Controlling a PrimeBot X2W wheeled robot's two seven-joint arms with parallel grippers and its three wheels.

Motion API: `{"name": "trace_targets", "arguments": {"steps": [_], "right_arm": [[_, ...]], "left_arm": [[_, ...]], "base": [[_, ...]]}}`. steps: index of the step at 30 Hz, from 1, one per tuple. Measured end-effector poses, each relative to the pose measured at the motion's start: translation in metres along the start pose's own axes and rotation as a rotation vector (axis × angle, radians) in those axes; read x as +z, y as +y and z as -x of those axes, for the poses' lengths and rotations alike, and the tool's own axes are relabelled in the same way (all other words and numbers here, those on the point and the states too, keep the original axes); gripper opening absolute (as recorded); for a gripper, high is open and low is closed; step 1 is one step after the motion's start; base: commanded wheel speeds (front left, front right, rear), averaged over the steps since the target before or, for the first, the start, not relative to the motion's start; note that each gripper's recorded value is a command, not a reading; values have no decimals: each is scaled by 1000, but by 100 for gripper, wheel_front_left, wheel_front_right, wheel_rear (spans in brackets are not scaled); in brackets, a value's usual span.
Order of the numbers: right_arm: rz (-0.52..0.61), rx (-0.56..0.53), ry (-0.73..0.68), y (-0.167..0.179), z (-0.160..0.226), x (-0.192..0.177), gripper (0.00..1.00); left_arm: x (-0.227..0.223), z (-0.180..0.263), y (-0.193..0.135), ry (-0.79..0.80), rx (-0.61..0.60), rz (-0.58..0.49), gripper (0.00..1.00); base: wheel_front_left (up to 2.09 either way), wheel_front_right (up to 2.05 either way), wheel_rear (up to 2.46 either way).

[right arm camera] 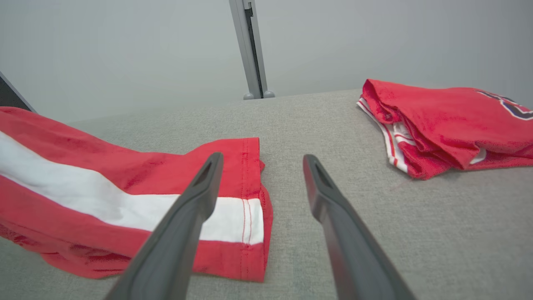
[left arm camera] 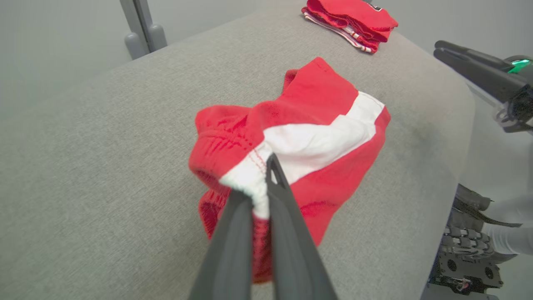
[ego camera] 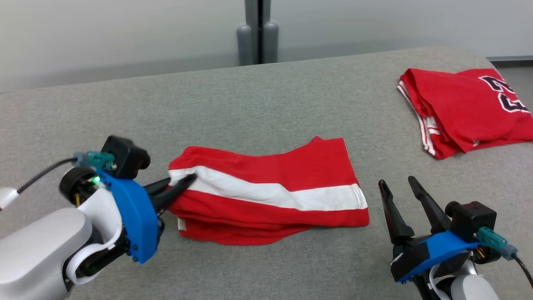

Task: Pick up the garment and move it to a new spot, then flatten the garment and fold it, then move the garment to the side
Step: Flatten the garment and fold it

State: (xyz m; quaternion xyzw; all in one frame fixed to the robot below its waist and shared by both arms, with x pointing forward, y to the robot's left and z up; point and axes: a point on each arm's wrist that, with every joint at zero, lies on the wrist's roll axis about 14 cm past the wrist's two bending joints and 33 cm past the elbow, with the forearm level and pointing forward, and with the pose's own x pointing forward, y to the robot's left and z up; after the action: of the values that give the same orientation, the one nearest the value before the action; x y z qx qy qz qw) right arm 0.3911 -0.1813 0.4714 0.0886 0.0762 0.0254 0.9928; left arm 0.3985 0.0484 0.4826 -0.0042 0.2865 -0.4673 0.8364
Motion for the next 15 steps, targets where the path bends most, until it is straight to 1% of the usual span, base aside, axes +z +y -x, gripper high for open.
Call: {"name": "trace_targets", "arguments": {"steps": [2, 4, 5, 9, 13, 15], "right_arm": [[1, 20, 3, 7, -3, 0, 100], [3, 37, 6, 12, -5, 0, 100], [4, 50, 6, 17, -5, 0, 100], [6, 72, -1, 24, -5, 4, 100], [6, 77, -7, 26, -4, 6, 100], [9, 78, -10, 27, -4, 7, 100]], "left_arm": [[-18, 9, 23, 29, 109, -19, 0], [-33, 17, 38, 35, 198, -20, 0], [-41, 21, 46, 23, 267, -38, 100], [-54, 20, 41, -46, 336, 33, 100], [-48, 27, 45, -209, 449, 100, 100], [-57, 31, 43, -247, 494, 152, 100]], "base": [[0, 0, 0], [0, 0, 0], [0, 0, 0], [0, 0, 0], [0, 0, 0], [0, 0, 0]]}}
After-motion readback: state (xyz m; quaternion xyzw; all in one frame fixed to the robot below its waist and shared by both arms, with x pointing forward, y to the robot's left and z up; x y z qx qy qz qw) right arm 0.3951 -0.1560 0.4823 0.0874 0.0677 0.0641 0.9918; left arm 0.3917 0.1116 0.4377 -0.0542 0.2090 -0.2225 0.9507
